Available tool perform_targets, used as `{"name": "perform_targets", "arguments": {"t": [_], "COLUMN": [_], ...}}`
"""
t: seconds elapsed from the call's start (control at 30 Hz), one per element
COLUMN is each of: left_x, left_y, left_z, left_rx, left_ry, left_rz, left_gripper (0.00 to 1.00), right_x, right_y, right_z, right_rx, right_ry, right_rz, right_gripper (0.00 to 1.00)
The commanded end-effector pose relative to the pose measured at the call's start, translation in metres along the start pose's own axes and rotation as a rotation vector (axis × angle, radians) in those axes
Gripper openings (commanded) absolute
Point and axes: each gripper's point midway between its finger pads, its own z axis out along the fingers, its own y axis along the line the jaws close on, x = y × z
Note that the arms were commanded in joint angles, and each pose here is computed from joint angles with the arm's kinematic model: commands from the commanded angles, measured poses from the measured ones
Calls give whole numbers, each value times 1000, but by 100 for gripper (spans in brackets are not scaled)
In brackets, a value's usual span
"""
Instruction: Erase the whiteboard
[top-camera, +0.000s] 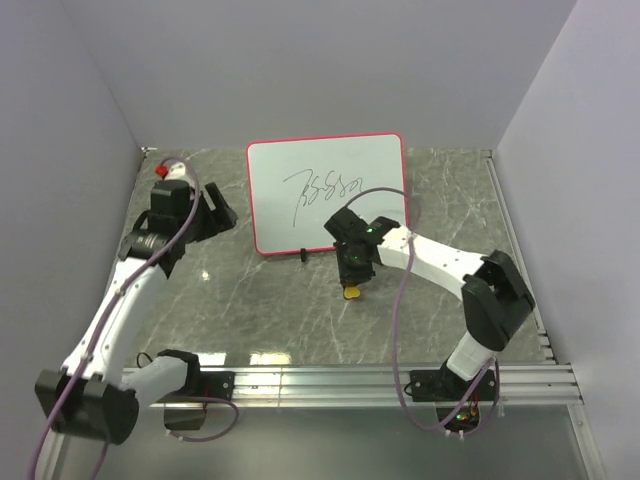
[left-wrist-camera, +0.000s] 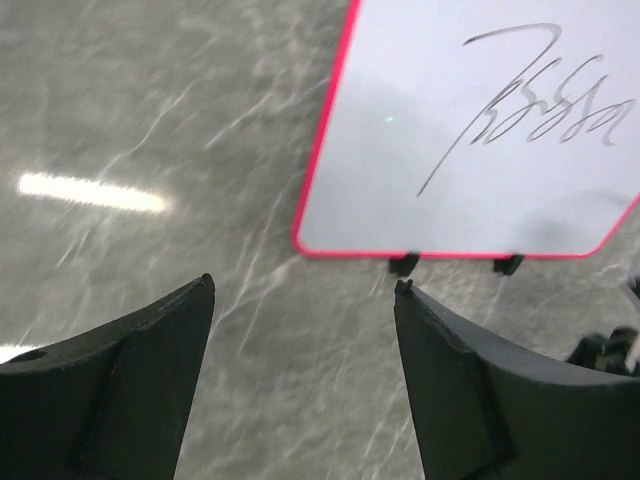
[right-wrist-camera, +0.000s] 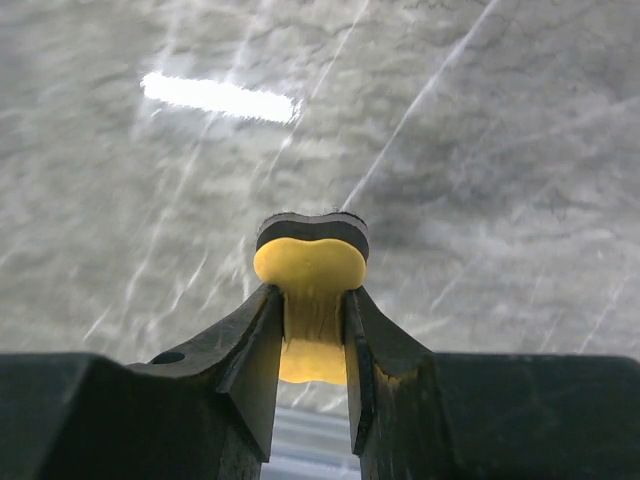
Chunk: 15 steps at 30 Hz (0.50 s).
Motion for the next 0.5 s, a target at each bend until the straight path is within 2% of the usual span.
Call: {"name": "perform_targets", "arguments": {"t": [0.0, 0.07, 0.1, 0.13, 0.2, 0.37, 0.47], "left_x": [-44, -48, -60, -60, -65, -99, -114], "left_y": [-48, -55, -73, -72, -89, -94, -76], "left_z": [15, 35, 35, 51, 56, 98, 126], "left_rx": [227, 269, 366, 389, 525, 654, 665], "left_ry": [-84, -51, -68, -44, -28, -57, -52], "left_rz": [79, 84, 97, 91, 106, 88, 76], "left_gripper": [78, 76, 76, 74, 70, 66, 66], "right_x": [2, 1, -3, -6, -17, -37, -51], "right_y": [4, 6, 10, 13, 19, 24, 21], "right_z": [-28, -40, -47, -54, -68, -97, -107], "right_rx": [-60, -81, -103, -120, -148, -186, -179], "right_ry": [-36, -47, -55, -72, -104, -147, -153], "right_rz": [15, 22, 25, 27, 30, 15, 11], "right_gripper": [0, 0, 0, 0, 0, 0, 0]}}
